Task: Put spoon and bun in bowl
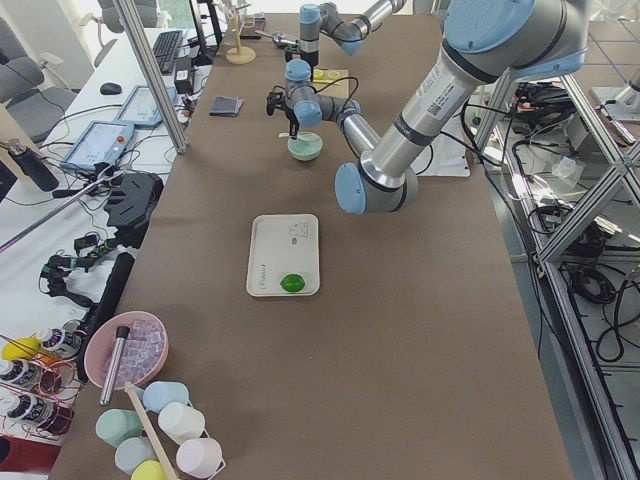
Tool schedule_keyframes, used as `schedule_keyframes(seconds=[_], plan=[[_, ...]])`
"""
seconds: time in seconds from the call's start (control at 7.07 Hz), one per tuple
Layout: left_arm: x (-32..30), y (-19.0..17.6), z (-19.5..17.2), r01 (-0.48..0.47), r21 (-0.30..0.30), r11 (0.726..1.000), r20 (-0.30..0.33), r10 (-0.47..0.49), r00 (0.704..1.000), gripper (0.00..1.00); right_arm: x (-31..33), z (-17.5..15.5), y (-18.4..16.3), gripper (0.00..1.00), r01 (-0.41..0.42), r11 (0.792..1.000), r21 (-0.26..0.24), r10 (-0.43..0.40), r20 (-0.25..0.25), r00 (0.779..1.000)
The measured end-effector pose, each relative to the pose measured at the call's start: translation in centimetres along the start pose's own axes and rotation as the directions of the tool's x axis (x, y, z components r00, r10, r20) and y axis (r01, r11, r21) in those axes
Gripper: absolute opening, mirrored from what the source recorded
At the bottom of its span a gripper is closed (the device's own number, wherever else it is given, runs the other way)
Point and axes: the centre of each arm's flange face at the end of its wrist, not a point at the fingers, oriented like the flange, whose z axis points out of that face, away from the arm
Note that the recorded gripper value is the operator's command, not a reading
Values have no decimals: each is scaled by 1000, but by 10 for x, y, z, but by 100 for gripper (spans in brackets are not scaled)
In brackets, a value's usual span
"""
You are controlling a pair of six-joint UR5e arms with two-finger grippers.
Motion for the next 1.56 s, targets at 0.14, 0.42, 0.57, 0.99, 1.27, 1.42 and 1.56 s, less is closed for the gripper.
schedule_keyframes(seconds=[0.14, 0.42, 0.57, 0.99, 1.27, 1.42, 1.56], plan=[[-1, -2, 2, 0, 12, 1000, 4, 0, 1000, 98, -1, 4, 0, 95, 2, 1000, 0, -2, -5, 1000], [-1, -3, 1, -3, 21, 1000, 3, 3, 1000, 98, -4, 17, 5, 67, 10, 1000, 4, -10, -30, 999], [-1, -3, 0, -4, 22, 1000, 2, 4, 1000, 98, -3, 21, 6, 15, 11, 1000, 2, -11, -39, 999], [-2, -6, -2, -1, 27, 1000, 2, 1, 1000, 98, -4, 28, 8, 0, 14, 1000, -5, -14, -45, 999], [-8, -18, -16, 8, 41, 999, -7, -8, 1000, 98, -29, 12, -1, 0, 22, 1000, 9, -21, -20, 1000], [-22, -30, -34, 11, 37, 999, -24, -10, 1000, 98, -58, -3, -11, 0, 13, 1000, 23, -12, -3, 1000], [-57, -38, -56, -9, 18, 1000, -43, 10, 999, 98, -102, -18, -16, 0, -29, 999, 40, 28, 19, 999]])
